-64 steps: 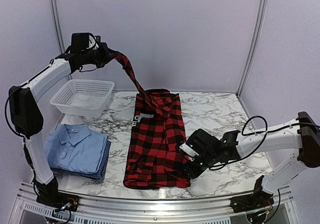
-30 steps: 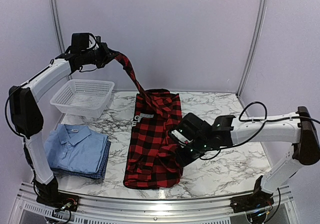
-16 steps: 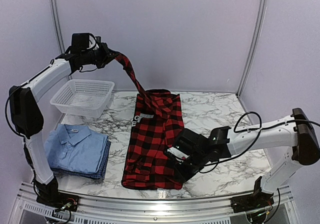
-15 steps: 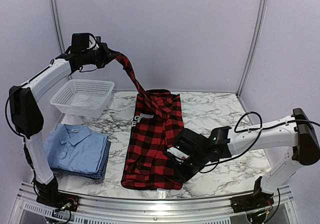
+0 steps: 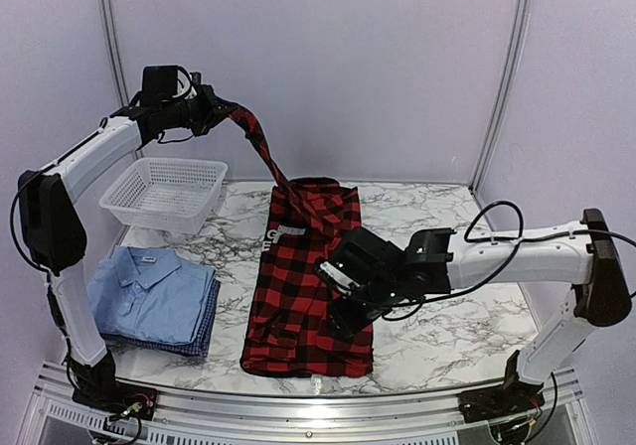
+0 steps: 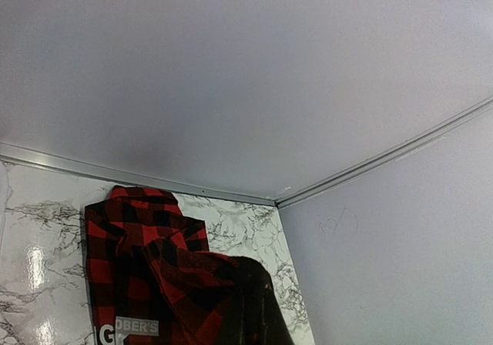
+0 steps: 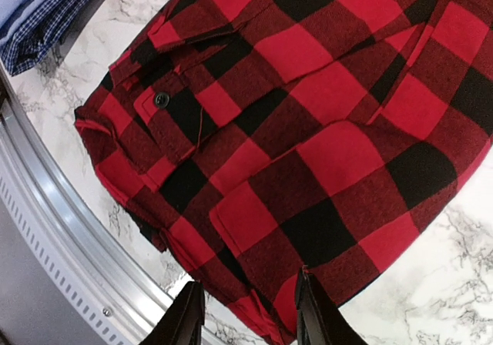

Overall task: Fold and stack the long sleeve shirts
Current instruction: Adjust the corner of the shirt on the rectangle-folded shirt.

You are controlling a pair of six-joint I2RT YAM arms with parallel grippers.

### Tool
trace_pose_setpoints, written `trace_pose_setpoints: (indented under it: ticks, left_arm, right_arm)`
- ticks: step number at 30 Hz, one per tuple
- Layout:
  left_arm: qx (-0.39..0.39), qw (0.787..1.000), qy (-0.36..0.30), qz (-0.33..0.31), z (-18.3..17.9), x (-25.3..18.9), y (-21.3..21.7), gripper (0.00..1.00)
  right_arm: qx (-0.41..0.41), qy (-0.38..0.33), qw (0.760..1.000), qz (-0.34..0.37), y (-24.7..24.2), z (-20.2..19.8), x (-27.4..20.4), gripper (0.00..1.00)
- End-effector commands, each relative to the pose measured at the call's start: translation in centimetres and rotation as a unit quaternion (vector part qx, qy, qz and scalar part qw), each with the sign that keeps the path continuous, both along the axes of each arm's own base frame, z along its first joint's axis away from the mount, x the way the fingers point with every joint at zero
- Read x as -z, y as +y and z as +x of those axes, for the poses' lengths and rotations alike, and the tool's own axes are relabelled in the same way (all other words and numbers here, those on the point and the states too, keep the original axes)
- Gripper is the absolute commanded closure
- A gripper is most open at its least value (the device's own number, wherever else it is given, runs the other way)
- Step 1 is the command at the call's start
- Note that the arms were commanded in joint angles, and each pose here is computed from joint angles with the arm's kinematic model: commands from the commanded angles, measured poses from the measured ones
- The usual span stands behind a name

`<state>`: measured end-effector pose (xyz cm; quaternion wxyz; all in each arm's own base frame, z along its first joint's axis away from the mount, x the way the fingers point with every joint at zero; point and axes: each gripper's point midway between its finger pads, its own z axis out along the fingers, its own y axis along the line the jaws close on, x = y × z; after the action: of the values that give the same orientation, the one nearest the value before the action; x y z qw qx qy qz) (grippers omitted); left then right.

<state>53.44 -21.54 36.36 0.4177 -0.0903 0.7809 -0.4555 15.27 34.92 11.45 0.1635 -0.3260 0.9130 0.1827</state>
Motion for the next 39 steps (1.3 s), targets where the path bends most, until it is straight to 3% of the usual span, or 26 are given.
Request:
trace_pose_setpoints:
  ticks: [1,21,29,33,39]
  left_arm:
    - [0.007,1.000,0.008,-0.002,0.3,0.8,0.0,1.00]
    - [0.010,1.000,0.009,-0.004,-0.1,0.7,0.0,1.00]
    - [0.010,1.000,0.010,-0.004,-0.1,0.7,0.0,1.00]
    - [0.015,1.000,0.005,-0.005,-0.1,0.4,-0.2,1.00]
    - [0.022,0.999,-0.036,-0.014,0.4,-2.7,-0.6,1.00]
  right_arm:
    - [0.004,-0.034,0.999,-0.032,1.9,1.6,0.9,0.63]
    - [0.012,-0.010,0.998,-0.063,4.9,-0.2,5.8,0.67]
    - [0.029,-0.024,0.996,-0.084,4.2,0.5,6.6,0.83]
    - [0.036,-0.032,0.996,-0.080,4.1,0.7,6.1,1.00]
    - [0.061,-0.070,0.994,-0.058,2.4,1.7,2.8,1.00]
